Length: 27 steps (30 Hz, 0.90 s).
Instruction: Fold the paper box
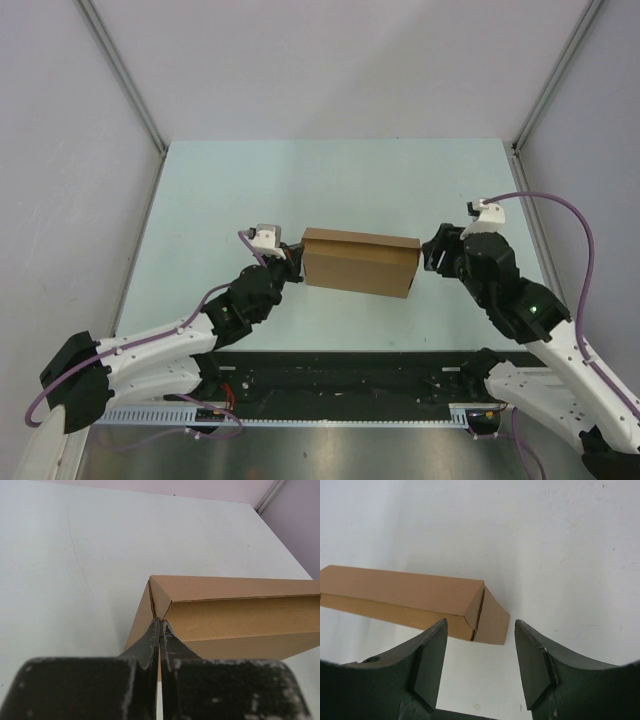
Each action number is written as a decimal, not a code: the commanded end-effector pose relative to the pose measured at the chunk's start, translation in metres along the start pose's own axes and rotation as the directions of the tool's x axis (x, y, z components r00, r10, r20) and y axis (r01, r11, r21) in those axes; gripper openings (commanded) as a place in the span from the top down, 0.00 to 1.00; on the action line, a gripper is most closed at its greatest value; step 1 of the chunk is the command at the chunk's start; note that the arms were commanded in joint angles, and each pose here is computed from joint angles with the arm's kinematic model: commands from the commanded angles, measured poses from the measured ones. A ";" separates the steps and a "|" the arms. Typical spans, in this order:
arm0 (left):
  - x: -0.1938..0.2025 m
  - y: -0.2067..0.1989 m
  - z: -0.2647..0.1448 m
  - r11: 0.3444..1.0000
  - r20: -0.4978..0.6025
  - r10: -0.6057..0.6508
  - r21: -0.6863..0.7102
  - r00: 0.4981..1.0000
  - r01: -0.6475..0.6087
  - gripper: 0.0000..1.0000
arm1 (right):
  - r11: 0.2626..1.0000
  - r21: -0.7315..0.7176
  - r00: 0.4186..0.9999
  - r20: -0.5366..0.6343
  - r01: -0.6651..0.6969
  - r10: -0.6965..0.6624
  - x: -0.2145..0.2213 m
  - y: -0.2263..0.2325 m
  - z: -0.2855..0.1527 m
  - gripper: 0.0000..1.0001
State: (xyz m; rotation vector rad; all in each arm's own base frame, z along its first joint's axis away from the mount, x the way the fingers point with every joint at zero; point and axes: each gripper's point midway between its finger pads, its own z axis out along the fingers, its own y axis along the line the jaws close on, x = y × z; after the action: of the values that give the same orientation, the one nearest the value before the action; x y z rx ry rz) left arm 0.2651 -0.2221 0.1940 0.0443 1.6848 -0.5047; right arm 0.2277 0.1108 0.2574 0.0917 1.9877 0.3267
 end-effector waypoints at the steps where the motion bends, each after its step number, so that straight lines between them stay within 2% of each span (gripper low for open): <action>1: 0.025 0.017 -0.003 0.996 -0.087 0.055 -0.066 0.995 -0.061 1.00 | 0.988 -0.105 0.993 -0.027 -0.115 0.113 -0.005 0.021 0.013 0.39; 10: 0.021 0.016 -0.003 0.996 -0.082 0.058 -0.066 0.995 -0.064 1.00 | 0.987 -0.110 0.993 -0.029 -0.119 0.117 -0.006 0.026 0.023 0.50; 27: 0.024 0.016 -0.003 0.996 -0.091 0.055 -0.068 0.994 -0.061 1.00 | 0.992 -0.046 0.987 -0.112 -0.119 0.113 0.041 0.000 0.036 0.67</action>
State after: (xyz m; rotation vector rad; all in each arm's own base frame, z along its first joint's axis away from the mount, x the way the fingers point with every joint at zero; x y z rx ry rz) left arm 0.2654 -0.2224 0.1943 0.0462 1.6908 -0.4978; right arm 0.2464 0.1351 0.2246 0.1456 2.0448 0.5045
